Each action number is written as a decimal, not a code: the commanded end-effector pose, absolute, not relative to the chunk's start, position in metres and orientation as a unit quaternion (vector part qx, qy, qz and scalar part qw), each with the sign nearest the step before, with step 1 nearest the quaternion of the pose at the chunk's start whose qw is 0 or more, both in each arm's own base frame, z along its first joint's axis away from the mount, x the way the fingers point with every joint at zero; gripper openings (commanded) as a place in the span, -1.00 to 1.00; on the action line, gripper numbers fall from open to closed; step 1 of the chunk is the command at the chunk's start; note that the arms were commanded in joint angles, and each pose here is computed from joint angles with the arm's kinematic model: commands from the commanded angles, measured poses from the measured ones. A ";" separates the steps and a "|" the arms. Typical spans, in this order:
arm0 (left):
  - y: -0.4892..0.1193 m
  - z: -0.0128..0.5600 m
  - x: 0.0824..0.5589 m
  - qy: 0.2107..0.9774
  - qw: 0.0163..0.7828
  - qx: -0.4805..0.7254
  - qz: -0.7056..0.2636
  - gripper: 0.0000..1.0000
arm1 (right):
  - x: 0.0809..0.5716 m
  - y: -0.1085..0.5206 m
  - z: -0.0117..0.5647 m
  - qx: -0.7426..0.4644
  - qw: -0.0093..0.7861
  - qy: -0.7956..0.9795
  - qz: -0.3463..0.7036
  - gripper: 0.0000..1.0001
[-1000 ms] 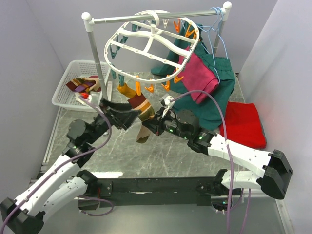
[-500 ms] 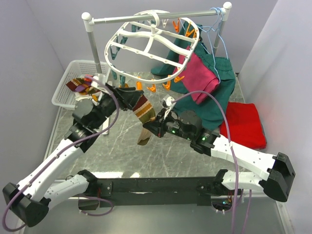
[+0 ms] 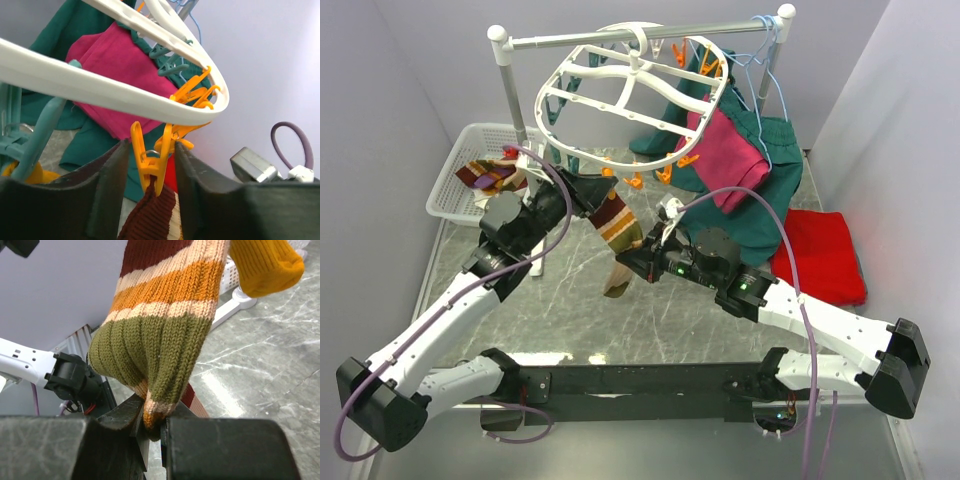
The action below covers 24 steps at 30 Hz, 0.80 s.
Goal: Remove the socks clipped to the hanger
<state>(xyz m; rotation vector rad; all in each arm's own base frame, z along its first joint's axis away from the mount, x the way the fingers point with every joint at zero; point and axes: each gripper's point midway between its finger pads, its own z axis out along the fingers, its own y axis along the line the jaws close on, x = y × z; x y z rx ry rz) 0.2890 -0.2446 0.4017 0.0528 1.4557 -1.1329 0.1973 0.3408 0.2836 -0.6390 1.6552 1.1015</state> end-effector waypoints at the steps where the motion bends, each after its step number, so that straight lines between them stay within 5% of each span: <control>1: -0.248 0.430 0.285 0.593 0.615 0.036 -0.518 -0.29 | 0.191 0.338 0.290 -0.273 0.510 0.675 0.458 -0.94; 5: -0.248 0.431 0.286 0.592 0.616 0.037 -0.519 -0.71 | 0.189 0.337 0.285 -0.275 0.505 0.678 0.457 -0.94; 12: -0.245 0.423 0.287 0.606 0.615 0.037 -0.503 -0.82 | 0.181 0.334 0.266 -0.281 0.483 0.691 0.460 -0.94; 15: -0.244 0.416 0.287 0.619 0.608 0.035 -0.497 -0.55 | 0.181 0.330 0.260 -0.276 0.483 0.696 0.454 -0.94; 16: -0.244 0.413 0.288 0.623 0.606 0.032 -0.494 -0.13 | 0.181 0.330 0.259 -0.276 0.483 0.697 0.453 -0.95; 19: -0.239 0.405 0.281 0.635 0.599 0.035 -0.486 0.49 | 0.180 0.328 0.263 -0.277 0.484 0.696 0.452 -0.94; 24: -0.234 0.377 0.259 0.653 0.578 0.052 -0.486 0.77 | 0.174 0.327 0.267 -0.296 0.476 0.694 0.453 -0.94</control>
